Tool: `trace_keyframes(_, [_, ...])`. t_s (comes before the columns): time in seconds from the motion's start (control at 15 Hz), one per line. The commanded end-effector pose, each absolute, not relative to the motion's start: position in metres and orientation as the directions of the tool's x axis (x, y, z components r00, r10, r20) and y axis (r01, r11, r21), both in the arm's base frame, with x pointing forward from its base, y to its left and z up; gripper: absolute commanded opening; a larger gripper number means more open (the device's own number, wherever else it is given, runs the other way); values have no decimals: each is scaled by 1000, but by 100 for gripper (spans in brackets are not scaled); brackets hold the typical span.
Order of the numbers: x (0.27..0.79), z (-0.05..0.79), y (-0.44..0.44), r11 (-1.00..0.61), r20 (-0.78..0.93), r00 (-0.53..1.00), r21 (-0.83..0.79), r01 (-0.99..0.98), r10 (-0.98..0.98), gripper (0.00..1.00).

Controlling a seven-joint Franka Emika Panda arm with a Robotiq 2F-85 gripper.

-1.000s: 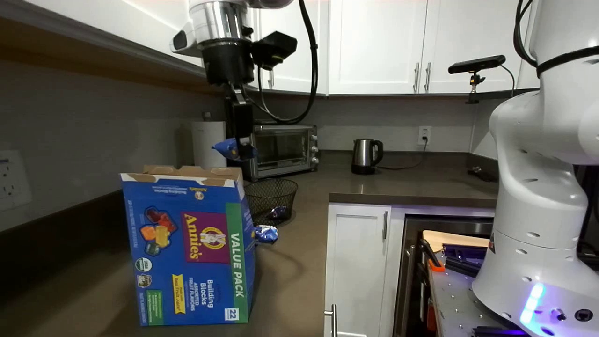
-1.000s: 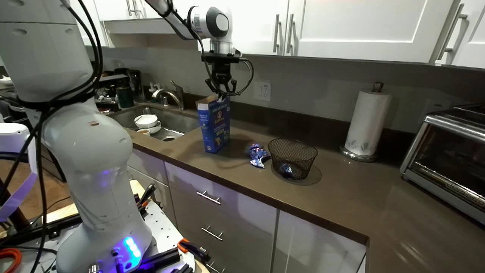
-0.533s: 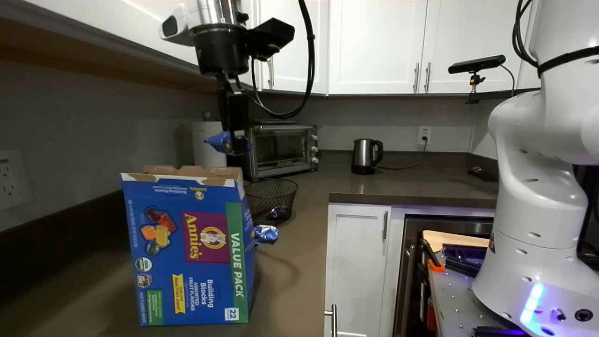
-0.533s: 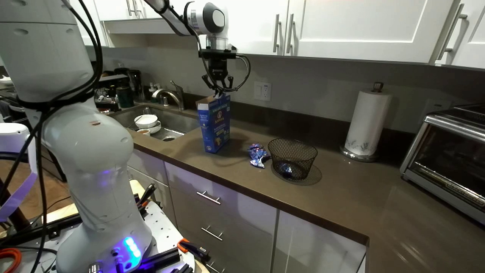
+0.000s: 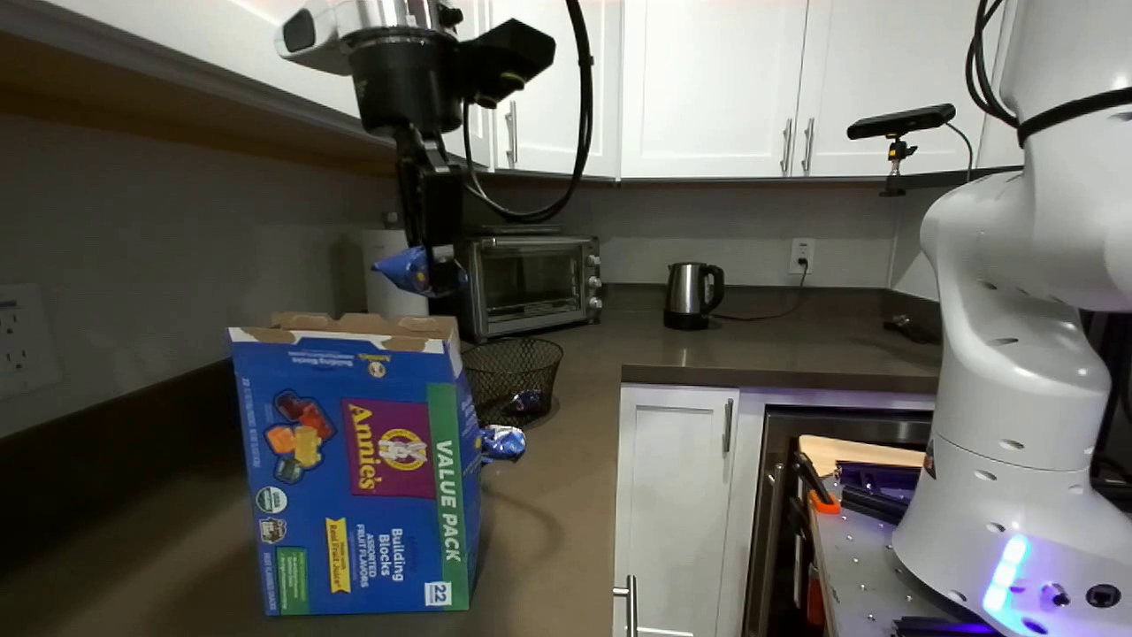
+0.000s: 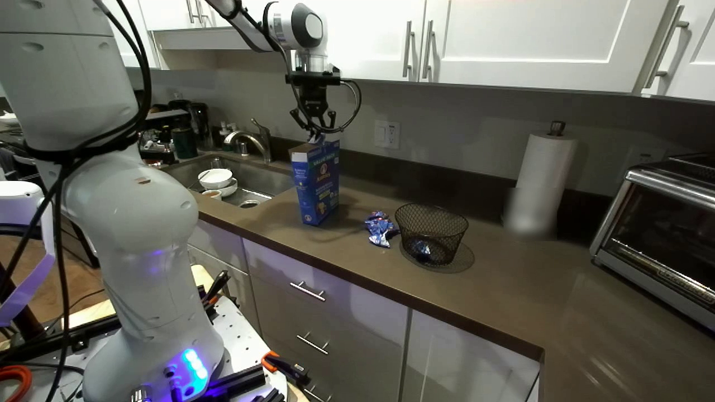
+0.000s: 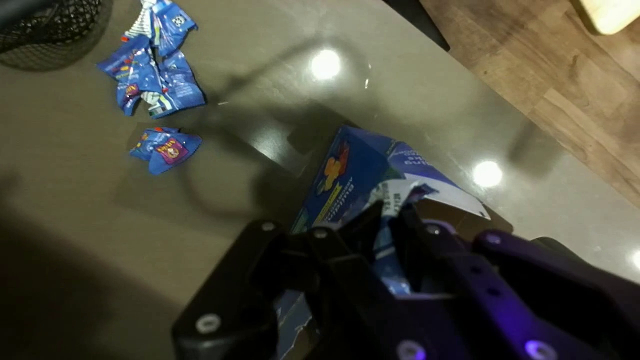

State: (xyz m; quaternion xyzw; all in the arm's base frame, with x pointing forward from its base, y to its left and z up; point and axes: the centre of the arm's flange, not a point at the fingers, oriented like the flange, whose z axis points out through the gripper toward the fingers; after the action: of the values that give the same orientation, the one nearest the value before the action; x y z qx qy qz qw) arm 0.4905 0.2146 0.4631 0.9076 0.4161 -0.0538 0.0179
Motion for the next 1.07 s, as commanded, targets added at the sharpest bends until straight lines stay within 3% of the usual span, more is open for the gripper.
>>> trace_keyframes(0.0, [487, 470, 222, -623, -112, 616, -31, 782, 779, 3])
trace_keyframes(1.0, [484, 471, 244, -577, -92, 573, -18, 816, 814, 4])
